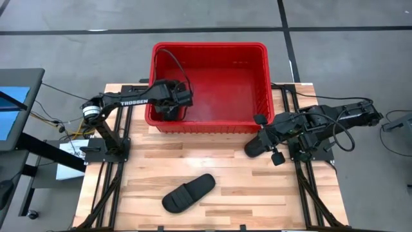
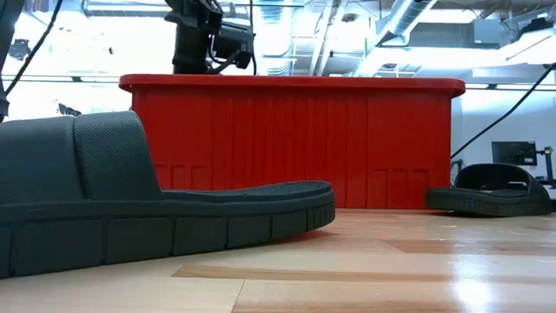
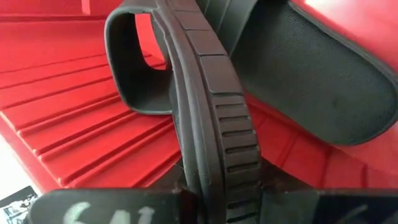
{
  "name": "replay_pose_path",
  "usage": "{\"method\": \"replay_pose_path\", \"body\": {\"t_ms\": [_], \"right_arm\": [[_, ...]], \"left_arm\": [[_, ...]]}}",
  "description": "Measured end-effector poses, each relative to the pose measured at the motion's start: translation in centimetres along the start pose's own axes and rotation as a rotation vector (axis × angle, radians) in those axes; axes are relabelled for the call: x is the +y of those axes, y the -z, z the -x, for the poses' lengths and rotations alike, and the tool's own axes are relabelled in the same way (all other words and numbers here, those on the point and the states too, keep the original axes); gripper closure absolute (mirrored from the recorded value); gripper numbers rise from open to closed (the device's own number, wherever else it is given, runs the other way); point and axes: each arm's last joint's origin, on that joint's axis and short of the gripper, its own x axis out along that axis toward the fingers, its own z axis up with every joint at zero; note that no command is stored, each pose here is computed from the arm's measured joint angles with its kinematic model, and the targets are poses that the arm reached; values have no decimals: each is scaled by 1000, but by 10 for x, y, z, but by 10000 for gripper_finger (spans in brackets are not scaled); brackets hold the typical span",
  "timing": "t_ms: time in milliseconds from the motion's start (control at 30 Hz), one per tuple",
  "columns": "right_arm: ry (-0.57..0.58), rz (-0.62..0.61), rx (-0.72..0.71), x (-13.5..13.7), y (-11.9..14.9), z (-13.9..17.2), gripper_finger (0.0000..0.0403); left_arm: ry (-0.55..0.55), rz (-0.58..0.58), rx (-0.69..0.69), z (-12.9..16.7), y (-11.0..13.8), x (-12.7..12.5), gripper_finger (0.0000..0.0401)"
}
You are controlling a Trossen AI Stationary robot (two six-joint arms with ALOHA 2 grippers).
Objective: Pick and place slides into bin
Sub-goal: Stack the middle slide on top of the slide in the bin
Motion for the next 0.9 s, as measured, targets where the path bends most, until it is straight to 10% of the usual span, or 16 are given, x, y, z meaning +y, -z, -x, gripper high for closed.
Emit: {"method": "replay_pose_path", "body": {"t_ms": [500,900], "right_arm": [[0,0,1,0,0,0,353],[0,0,1,0,0,0,353]], "left_arm": [[30,-8,-13,-3,-1,-2,362],[27,-7,-14,-3,-1,-2,277]]}}
